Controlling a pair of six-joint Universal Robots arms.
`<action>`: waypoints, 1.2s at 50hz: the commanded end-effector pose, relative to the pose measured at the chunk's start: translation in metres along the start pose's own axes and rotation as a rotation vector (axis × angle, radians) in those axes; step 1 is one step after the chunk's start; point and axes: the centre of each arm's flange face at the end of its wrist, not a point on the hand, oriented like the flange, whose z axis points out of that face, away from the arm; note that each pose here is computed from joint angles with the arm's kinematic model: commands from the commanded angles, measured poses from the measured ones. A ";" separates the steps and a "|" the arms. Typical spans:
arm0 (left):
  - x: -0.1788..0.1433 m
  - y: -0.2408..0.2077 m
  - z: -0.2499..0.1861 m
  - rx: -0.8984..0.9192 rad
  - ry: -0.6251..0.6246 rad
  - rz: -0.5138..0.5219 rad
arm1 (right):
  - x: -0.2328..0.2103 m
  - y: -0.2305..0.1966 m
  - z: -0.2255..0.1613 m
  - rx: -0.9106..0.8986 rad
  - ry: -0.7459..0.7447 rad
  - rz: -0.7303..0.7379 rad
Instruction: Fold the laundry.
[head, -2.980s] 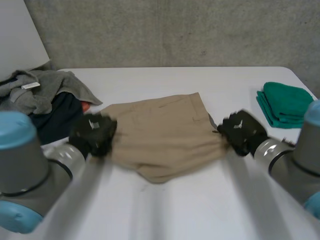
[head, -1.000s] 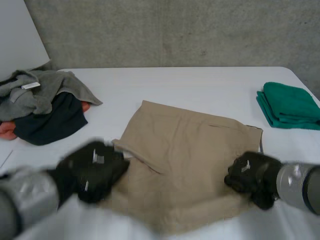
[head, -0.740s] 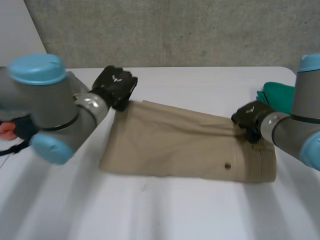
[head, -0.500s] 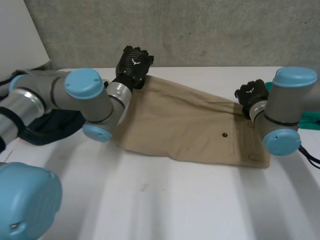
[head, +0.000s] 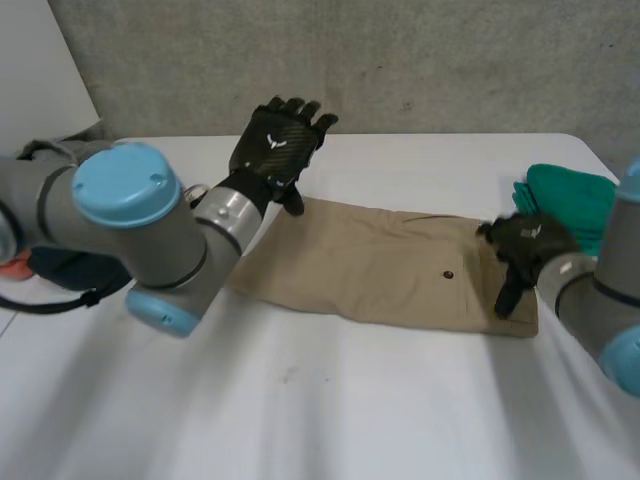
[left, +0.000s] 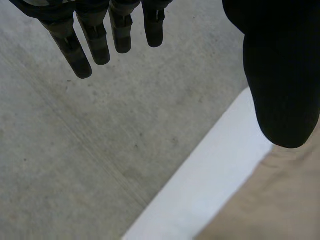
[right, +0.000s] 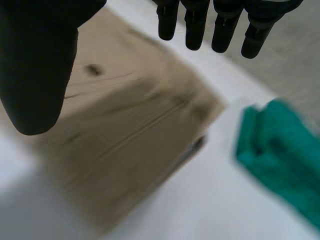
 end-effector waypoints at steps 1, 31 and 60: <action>0.004 0.010 -0.019 -0.058 0.013 -0.062 | -0.004 0.025 0.011 -0.007 -0.037 0.048; -0.021 -0.011 -0.043 -0.047 -0.049 -0.157 | -0.112 -0.037 -0.017 0.632 -0.250 -0.764; 0.053 -0.032 -0.007 -0.065 0.142 -0.265 | -0.025 -0.056 -0.013 0.300 -0.268 0.224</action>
